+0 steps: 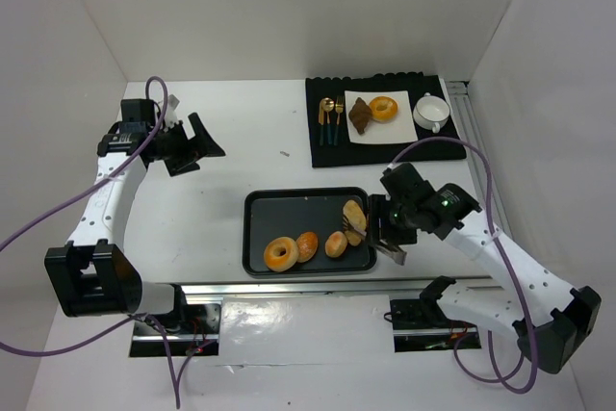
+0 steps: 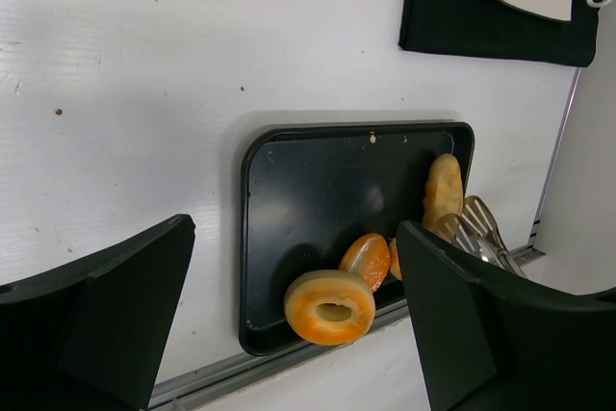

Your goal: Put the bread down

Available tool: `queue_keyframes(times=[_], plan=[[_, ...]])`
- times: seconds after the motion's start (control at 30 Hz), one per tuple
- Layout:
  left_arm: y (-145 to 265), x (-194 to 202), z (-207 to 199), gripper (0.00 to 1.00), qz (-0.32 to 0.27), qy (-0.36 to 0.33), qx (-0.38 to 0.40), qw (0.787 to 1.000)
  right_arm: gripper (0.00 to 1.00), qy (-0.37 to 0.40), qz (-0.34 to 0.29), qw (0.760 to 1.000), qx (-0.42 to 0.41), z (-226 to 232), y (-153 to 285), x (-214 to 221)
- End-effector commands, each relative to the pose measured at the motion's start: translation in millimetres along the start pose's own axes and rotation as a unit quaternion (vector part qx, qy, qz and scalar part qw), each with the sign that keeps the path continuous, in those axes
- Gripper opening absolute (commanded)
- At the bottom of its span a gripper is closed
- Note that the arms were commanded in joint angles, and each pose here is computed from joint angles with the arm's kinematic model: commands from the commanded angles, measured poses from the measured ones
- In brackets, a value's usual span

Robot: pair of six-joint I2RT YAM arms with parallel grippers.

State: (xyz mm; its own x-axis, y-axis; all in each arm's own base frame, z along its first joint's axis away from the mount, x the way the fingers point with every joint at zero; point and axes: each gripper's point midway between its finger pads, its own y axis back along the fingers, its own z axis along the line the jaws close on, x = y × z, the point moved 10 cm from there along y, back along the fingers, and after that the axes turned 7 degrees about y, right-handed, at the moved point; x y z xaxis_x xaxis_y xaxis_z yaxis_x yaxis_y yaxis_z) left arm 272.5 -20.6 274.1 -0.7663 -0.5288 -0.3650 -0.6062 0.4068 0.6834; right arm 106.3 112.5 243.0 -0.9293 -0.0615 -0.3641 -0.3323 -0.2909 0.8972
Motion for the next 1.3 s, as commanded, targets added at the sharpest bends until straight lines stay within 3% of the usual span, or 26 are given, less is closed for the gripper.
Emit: queue_keyframes(times=[0.0, 0.3, 0.4, 0.5, 0.67, 0.83, 1.03, 1.13, 1.27], plan=[[0.7, -4.6, -3.6, 1.0, -0.006, -0.001, 0.017, 1.0, 0.63, 0.01, 0.011, 1.0, -0.005, 4.4, -6.8, 2.7], [0.7, -4.6, -3.6, 1.0, -0.006, -0.001, 0.017, 1.0, 0.59, 0.016, 0.007, 0.999, 0.038, 4.7, -27.5, -10.7], [0.7, -4.6, -3.2, 1.0, -0.006, -0.005, 0.017, 1.0, 0.49, 0.02, -0.003, 0.999, 0.038, 7.7, -21.8, -17.3], [0.7, -4.6, -3.2, 1.0, -0.006, -0.005, 0.017, 1.0, 0.36, 0.02, -0.036, 0.998, 0.044, 11.9, -6.6, -29.9], [0.9, -4.2, -4.2, 1.0, -0.004, -0.001, 0.021, 1.0, 0.31, 0.024, -0.111, 0.992, 0.055, 22.7, 25.2, -61.3], [-1.6, -4.6, -2.9, 1.0, 0.0, 0.001, 0.019, 1.0, 0.3, 0.043, -0.142, 0.986, 0.08, 26.8, 26.1, -85.2], [-0.3, -6.7, -4.2, 1.0, -0.006, -0.001, 0.017, 1.0, 0.27, -0.036, -0.246, 0.95, 0.19, 0.1, 38.8, -133.2], [-1.3, -8.8, -4.8, 1.0, -0.006, -0.001, 0.017, 1.0, 0.27, -0.083, -0.305, 0.929, 0.193, -14.9, 39.4, -158.0], [-0.3, -11.5, -6.6, 1.0, -0.006, -0.005, 0.017, 1.0, 0.3, -0.131, -0.334, 0.911, 0.203, -52.5, 18.7, -190.7]])
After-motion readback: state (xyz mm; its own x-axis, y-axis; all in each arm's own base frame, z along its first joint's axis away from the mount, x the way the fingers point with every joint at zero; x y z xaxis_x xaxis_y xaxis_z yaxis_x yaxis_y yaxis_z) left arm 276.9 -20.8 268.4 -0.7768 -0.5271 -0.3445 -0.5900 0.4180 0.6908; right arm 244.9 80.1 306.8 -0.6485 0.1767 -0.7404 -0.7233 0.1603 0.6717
